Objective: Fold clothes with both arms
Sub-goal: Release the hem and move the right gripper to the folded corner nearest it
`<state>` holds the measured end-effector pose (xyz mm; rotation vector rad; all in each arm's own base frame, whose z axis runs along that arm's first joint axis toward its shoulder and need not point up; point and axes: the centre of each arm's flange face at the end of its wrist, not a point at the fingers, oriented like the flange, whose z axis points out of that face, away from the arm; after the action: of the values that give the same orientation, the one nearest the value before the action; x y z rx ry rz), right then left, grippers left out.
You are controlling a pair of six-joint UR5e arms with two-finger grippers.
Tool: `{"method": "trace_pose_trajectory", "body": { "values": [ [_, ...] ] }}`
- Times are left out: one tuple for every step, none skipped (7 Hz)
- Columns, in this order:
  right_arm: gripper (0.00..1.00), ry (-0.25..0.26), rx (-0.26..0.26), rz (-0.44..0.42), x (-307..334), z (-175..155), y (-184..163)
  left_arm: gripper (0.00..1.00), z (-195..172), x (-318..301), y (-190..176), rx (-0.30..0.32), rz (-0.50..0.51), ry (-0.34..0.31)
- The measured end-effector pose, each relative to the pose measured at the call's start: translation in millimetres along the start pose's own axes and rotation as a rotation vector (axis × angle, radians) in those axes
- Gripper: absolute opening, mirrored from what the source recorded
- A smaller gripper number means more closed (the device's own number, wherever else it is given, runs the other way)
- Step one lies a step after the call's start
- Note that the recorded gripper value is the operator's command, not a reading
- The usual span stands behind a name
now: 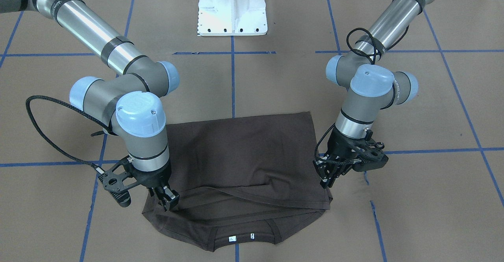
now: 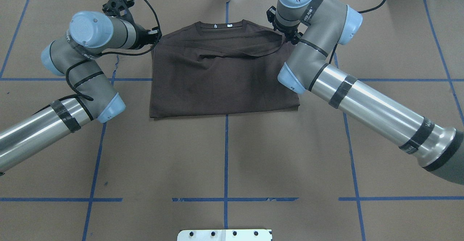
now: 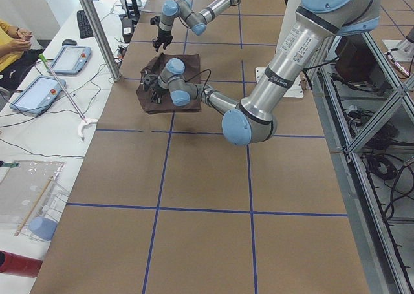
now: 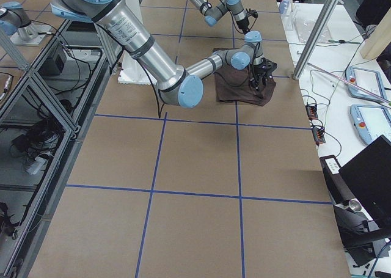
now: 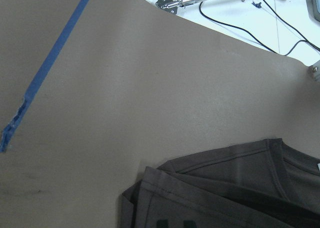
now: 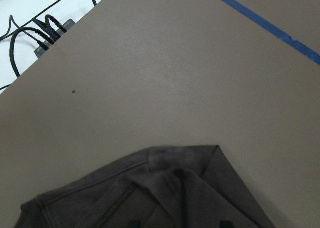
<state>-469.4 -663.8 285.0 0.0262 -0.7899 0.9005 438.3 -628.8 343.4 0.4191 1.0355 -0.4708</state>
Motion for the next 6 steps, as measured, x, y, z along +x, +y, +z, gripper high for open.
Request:
{"method": "trace_pose_trajectory", "body": {
  "values": [
    [0.65, -0.015, -0.053, -0.007, 28, -11, 3, 0.25, -1, 0, 0, 0.002, 0.001, 0.012],
    [0.68, -0.022, -0.109, -0.023, 65, -21, 13, 0.25, -2, -1, 0, 0.004, 0.000, 0.020],
    [0.73, -0.020, -0.143, -0.042, 103, -25, 26, 0.25, -2, -1, 1, 0.005, 0.000, 0.023],
    [0.73, -0.011, -0.154, -0.057, 135, -25, 41, 0.25, -2, -2, 2, 0.003, 0.000, 0.024],
    [0.73, -0.003, -0.149, -0.064, 153, -21, 59, 0.25, -1, -2, 3, 0.002, 0.001, 0.025],
    [0.73, 0.000, -0.138, -0.064, 162, -17, 73, 0.25, -1, -2, 4, 0.001, 0.002, 0.025]
  ]
}}
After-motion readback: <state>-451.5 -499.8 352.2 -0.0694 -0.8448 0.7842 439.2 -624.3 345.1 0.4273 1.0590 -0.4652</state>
